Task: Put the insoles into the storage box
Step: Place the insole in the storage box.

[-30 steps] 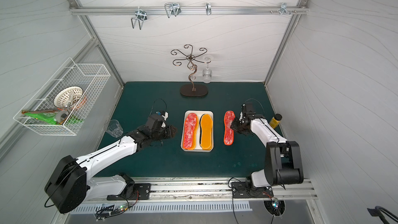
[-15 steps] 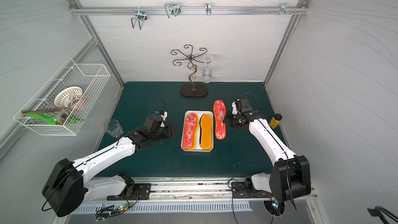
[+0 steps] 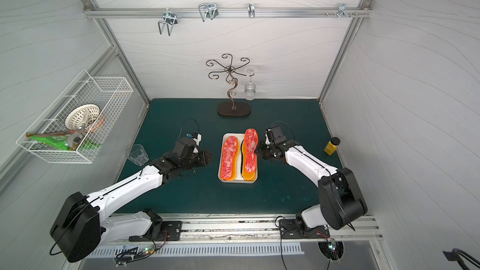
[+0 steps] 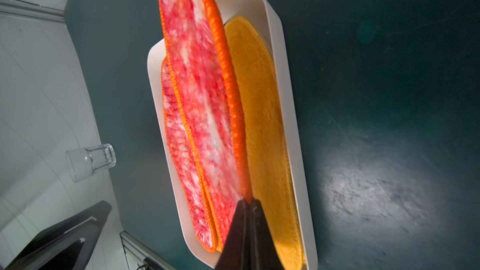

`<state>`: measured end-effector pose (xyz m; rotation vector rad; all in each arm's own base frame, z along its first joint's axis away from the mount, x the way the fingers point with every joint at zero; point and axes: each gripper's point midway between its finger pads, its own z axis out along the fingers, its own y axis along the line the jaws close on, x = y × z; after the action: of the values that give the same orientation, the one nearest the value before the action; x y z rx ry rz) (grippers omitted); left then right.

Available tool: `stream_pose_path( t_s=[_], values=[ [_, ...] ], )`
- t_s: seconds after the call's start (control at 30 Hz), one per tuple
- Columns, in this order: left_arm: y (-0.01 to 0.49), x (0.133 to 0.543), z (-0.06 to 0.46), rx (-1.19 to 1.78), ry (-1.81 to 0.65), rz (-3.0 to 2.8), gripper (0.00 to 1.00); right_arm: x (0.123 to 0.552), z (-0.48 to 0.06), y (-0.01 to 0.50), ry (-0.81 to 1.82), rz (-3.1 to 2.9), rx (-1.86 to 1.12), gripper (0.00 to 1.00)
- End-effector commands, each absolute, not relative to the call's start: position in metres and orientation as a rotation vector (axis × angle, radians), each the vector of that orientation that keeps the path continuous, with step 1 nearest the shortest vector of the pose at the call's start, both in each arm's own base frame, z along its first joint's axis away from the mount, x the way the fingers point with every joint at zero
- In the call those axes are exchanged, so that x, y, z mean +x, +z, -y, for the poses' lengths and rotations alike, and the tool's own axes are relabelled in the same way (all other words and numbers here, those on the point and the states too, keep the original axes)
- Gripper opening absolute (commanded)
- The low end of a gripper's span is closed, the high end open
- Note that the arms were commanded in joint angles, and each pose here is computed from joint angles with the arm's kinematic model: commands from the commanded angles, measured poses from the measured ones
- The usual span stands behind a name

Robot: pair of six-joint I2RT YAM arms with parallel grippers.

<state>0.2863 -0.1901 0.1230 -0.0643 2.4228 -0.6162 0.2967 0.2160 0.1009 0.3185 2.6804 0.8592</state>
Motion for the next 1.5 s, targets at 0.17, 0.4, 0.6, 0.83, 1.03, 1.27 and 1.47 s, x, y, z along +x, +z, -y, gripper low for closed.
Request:
stream_pose_path(
  t_s=[0.17,0.4,0.6,0.83,1.03,1.27,1.47],
  values=[
    [0.135,0.291,0.19,-0.075,-0.621,-2.378,0.45,0.299,-0.228,0.086,0.834,-2.667,0.337,0.0],
    [0.133,0.292,0.189,-0.078,-0.615,-2.379,0.45,0.288,-0.226,0.07,0.799,-2.713,0.321,0.0],
    [0.131,0.292,0.191,-0.083,-0.626,-2.384,0.45,0.284,-0.226,0.064,0.788,-2.75,0.272,0.0],
    [0.13,0.292,0.191,-0.088,-0.625,-2.386,0.45,0.276,-0.227,0.054,0.784,-2.794,0.243,0.0],
    [0.129,0.292,0.191,-0.09,-0.622,-2.388,0.45,0.277,-0.222,0.062,0.755,-2.765,0.258,0.18],
    [0.131,0.293,0.189,-0.095,-0.615,-2.38,0.45,0.278,-0.216,0.08,0.708,-2.732,0.232,0.35],
    [0.132,0.294,0.188,-0.095,-0.605,-2.376,0.45,0.275,-0.213,0.109,0.64,-2.685,0.162,0.41]
  ],
)
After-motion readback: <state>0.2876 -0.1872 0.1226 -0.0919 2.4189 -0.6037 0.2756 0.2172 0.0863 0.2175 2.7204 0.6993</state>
